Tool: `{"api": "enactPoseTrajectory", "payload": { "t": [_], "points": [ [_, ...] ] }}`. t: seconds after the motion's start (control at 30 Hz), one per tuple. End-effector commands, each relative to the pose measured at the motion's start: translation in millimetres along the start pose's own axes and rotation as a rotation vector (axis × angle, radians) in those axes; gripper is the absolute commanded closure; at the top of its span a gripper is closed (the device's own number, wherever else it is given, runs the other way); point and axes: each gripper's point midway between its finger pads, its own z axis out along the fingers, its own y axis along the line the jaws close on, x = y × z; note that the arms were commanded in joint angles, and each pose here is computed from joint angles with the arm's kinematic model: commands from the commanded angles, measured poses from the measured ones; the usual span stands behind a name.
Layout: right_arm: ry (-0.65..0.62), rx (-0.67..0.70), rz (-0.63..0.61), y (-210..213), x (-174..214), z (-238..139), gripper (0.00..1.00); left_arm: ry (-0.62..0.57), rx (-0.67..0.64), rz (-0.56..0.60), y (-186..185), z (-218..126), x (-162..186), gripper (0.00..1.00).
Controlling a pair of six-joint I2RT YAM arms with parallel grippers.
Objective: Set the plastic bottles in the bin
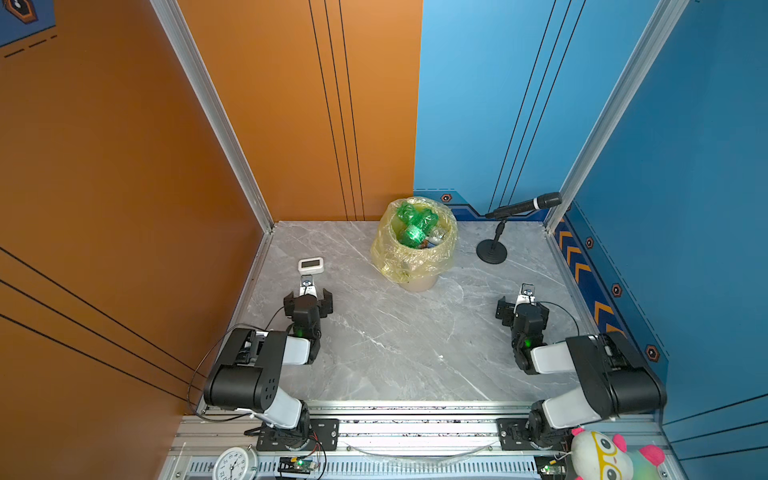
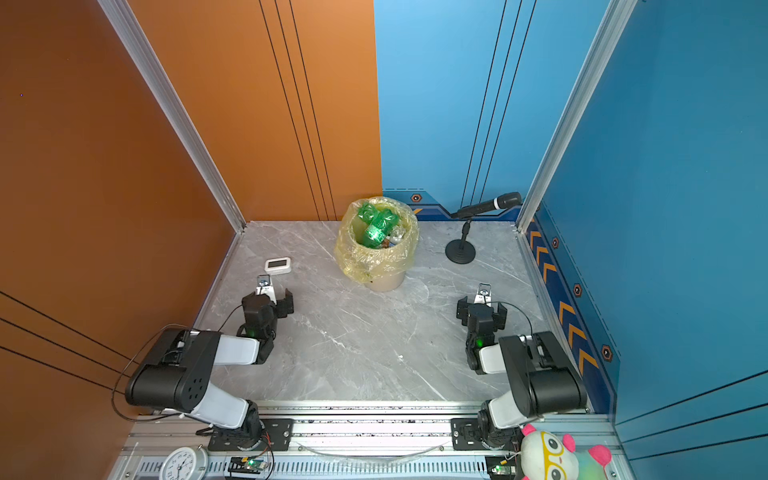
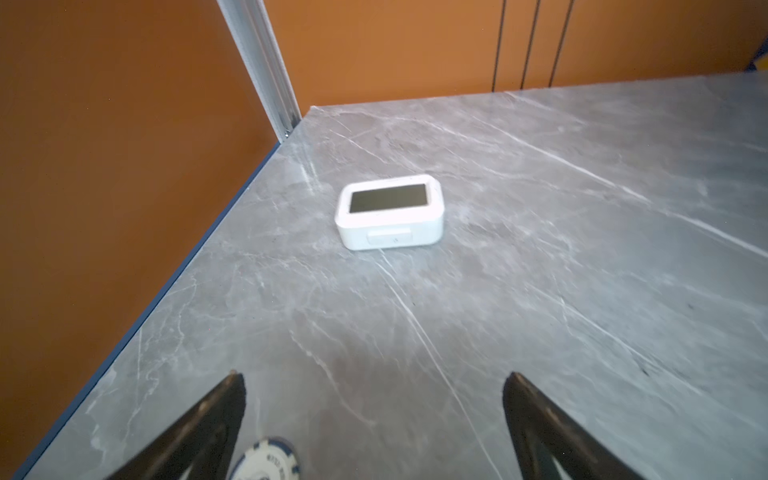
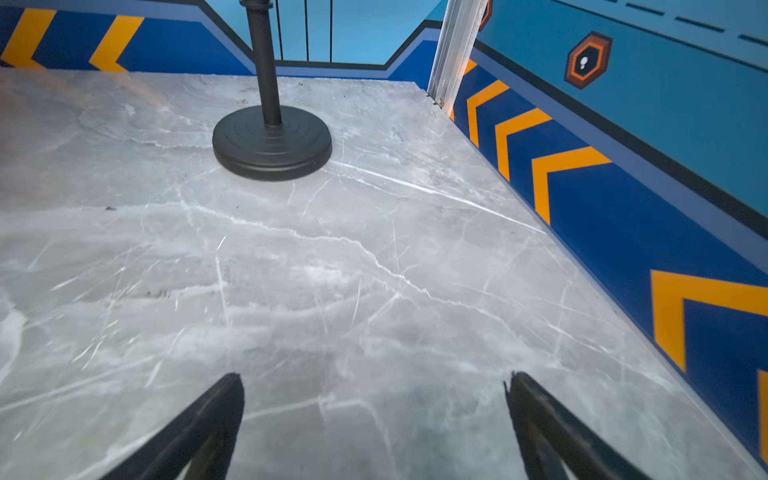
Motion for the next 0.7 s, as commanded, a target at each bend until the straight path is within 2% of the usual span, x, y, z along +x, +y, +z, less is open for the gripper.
{"api": "enactPoseTrajectory", "payload": {
  "t": [0.0,0.07,0.13,0.23,0.47,0.5,0.67],
  "points": [
    [-0.075,-0.089,0.028,15,-35,6,0.0,0.027,0.107,-0.014,-20,6,-7,0.03],
    [-0.072,-0.093,0.023,19,-39,15,0.0,-0.019,0.103,-0.017,-20,6,-8,0.03],
    [-0.023,-0.086,0.041,14,-35,18,0.0,0.006,0.105,-0.015,-20,6,-7,0.03],
    [-0.049,-0.058,0.033,12,-36,15,0.0,-0.007,0.104,-0.019,-20,6,-7,0.02],
    [-0.021,-0.126,0.051,17,-36,20,0.0,-0.01,0.12,-0.008,-23,5,-8,0.02],
    [-0.01,-0.169,0.043,23,-35,21,0.0,-0.012,0.124,-0.009,-24,5,-9,0.02],
    [-0.01,-0.172,0.047,22,-35,21,0.0,-0.007,0.136,-0.018,-23,5,-8,0.02]
  ]
}}
